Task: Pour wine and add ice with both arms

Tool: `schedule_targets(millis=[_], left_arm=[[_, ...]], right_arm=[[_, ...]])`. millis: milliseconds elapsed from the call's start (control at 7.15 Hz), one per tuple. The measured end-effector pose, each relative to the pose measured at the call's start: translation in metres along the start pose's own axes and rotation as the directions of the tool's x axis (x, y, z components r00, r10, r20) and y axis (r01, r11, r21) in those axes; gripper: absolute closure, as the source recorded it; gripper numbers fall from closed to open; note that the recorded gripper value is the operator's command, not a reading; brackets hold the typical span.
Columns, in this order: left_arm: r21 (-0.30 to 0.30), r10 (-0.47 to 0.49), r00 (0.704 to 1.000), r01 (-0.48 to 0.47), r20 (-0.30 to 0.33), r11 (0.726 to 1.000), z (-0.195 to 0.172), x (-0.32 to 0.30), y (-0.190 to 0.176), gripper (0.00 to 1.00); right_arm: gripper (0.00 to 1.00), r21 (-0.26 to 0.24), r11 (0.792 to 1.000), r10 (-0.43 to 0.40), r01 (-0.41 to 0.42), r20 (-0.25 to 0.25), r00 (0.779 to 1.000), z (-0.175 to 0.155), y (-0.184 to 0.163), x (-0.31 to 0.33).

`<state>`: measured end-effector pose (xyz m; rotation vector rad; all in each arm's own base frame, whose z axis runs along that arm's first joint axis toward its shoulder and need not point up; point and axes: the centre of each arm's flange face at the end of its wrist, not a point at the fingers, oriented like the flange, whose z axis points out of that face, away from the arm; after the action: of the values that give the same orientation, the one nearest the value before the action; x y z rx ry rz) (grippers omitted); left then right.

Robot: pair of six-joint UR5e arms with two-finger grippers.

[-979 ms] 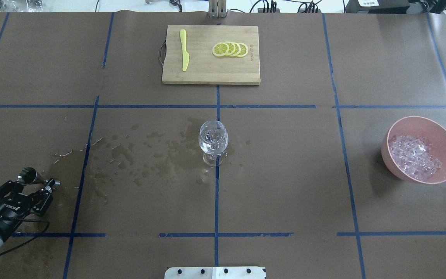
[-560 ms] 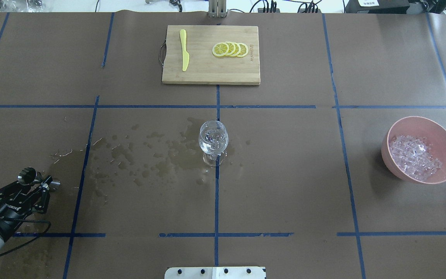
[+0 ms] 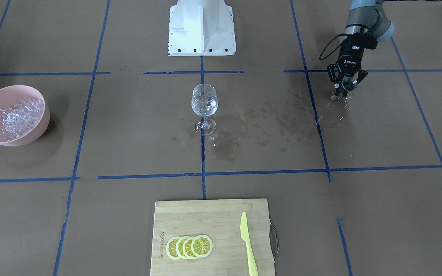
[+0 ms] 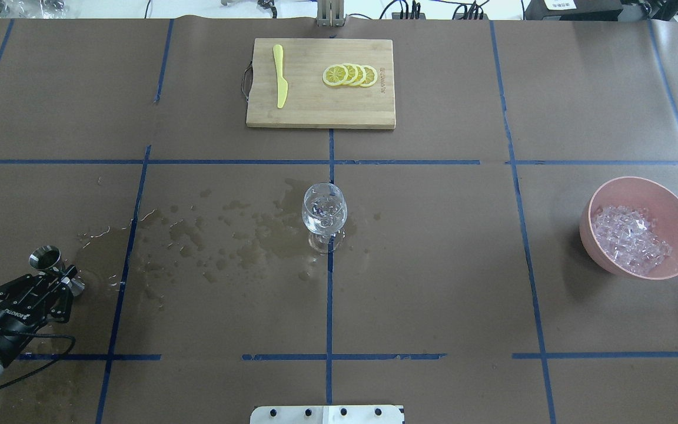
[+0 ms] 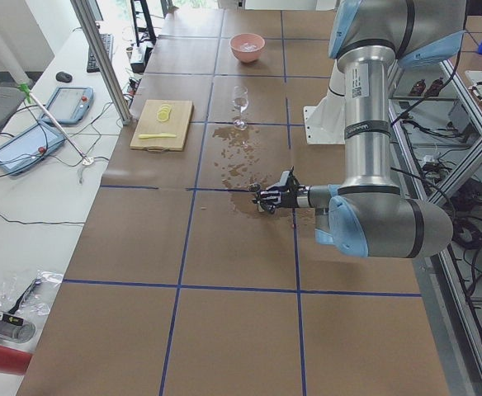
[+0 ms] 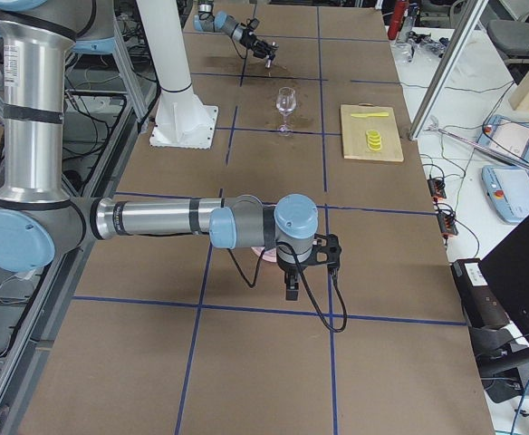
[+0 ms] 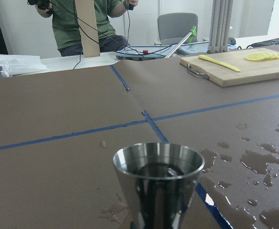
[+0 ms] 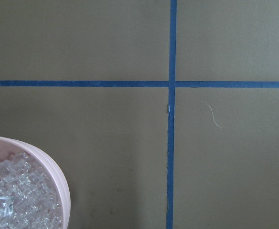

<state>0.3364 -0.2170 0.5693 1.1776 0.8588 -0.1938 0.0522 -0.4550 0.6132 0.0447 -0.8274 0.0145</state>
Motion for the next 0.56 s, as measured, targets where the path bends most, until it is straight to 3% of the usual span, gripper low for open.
schedule_targets(millis=[560], left_arm=[[0.098, -0.005, 0.997, 0.012, -0.071, 0.995, 0.012, 0.082, -0.057, 1.0]], right_arm=[[0.0, 0.001, 1.0, 0.0, 0.0, 0.0, 1.0, -0.001, 0.0, -0.001]])
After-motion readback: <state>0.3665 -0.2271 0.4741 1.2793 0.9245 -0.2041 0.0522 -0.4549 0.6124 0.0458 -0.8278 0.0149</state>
